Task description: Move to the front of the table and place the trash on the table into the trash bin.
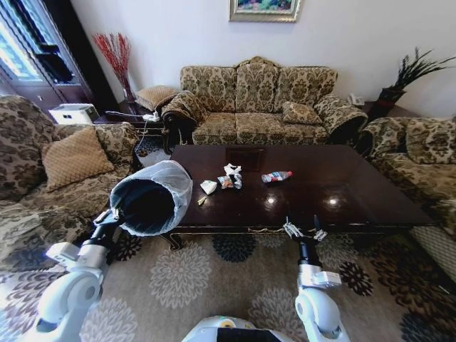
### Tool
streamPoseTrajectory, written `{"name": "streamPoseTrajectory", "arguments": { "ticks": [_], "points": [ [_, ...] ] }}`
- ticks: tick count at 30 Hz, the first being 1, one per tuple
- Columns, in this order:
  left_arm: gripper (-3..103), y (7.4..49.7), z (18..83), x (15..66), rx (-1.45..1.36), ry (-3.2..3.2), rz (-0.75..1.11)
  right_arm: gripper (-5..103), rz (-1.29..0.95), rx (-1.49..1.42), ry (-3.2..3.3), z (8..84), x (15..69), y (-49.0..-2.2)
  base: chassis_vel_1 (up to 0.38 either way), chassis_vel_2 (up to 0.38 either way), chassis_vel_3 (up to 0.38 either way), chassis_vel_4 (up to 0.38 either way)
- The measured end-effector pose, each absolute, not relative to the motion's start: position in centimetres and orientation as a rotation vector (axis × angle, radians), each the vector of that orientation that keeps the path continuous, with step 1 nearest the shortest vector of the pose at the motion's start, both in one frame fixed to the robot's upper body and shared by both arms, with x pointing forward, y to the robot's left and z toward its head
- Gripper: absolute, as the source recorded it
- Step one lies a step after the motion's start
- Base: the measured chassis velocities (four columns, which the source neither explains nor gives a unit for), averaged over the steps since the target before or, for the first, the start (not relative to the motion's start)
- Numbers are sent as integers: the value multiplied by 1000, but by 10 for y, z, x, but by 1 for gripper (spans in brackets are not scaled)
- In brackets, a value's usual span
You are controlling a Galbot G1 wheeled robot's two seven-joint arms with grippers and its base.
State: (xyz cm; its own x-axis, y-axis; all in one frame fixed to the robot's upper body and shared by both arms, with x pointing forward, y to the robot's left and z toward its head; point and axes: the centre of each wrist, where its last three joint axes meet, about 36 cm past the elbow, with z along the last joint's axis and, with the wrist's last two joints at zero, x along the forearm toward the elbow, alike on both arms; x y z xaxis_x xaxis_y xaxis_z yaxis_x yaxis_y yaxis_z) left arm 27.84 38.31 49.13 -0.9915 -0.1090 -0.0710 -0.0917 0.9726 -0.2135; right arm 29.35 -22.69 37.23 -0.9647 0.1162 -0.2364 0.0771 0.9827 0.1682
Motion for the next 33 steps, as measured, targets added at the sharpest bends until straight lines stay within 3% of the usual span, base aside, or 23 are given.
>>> {"name": "streamPoseTrajectory", "arguments": {
  "ticks": [12, 26, 33],
  "points": [
    [0, 388, 496, 281, -144, 3055, -289, 100, 240, 127, 2887, 366, 303, -224, 69, 353, -66, -366],
    [0, 388, 496, 281, -146, 3056, -289, 100, 239, 125, 2890, 366, 303, -224, 225, 438, -224, -437],
    [0, 388, 496, 281, -148, 3056, -288, 100, 239, 124, 2890, 366, 303, -224, 186, 243, -135, -230]
  ]
}}
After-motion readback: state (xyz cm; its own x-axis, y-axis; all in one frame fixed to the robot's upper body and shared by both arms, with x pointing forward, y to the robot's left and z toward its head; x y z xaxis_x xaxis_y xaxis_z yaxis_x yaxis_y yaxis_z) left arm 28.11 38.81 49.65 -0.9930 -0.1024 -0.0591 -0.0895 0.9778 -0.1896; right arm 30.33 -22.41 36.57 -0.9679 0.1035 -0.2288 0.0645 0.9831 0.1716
